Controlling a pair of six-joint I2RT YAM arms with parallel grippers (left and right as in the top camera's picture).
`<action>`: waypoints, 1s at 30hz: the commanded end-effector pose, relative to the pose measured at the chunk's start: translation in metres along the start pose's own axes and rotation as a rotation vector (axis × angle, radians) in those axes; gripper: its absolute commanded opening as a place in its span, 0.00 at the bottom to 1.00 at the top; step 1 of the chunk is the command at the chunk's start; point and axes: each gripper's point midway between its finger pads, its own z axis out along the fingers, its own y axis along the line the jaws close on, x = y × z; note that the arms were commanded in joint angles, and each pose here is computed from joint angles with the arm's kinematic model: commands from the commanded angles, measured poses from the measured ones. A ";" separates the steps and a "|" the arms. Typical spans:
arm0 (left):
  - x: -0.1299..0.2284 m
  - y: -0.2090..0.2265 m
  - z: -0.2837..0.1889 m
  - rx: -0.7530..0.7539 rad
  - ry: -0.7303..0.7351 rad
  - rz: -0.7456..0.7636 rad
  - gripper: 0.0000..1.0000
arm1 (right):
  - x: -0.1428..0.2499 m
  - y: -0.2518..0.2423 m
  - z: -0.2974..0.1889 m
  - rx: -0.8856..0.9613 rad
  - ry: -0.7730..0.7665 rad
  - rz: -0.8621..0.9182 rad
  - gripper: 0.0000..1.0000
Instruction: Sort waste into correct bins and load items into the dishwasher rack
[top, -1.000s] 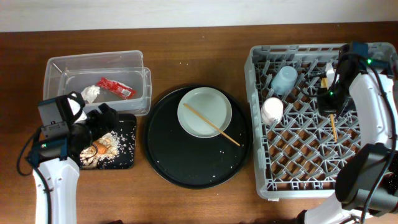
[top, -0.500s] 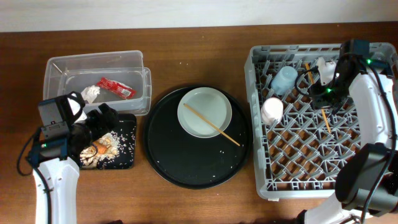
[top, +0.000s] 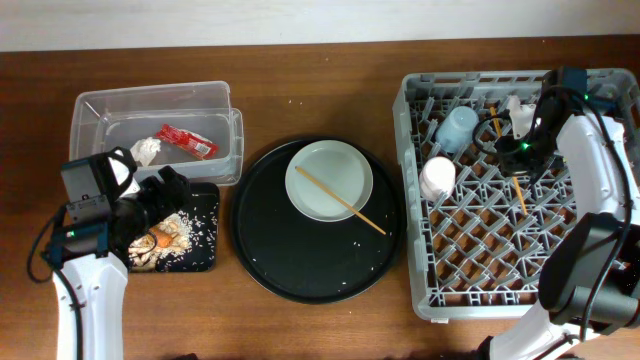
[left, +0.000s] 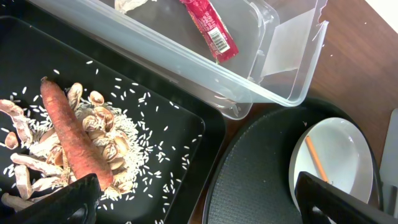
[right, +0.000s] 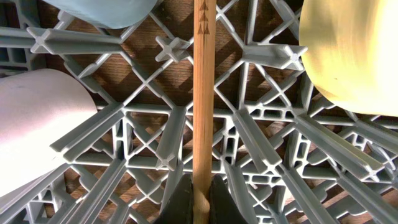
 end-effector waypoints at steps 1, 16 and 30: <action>-0.006 -0.004 -0.005 0.013 -0.019 -0.004 0.99 | 0.002 -0.003 0.003 0.002 0.005 0.038 0.04; -0.007 -0.004 -0.005 0.013 -0.019 -0.004 0.99 | -0.056 0.182 -0.137 -0.775 -0.221 -0.098 0.73; -0.006 -0.004 -0.005 0.013 -0.019 -0.004 0.99 | 0.004 0.344 0.038 -0.332 0.150 -0.630 0.27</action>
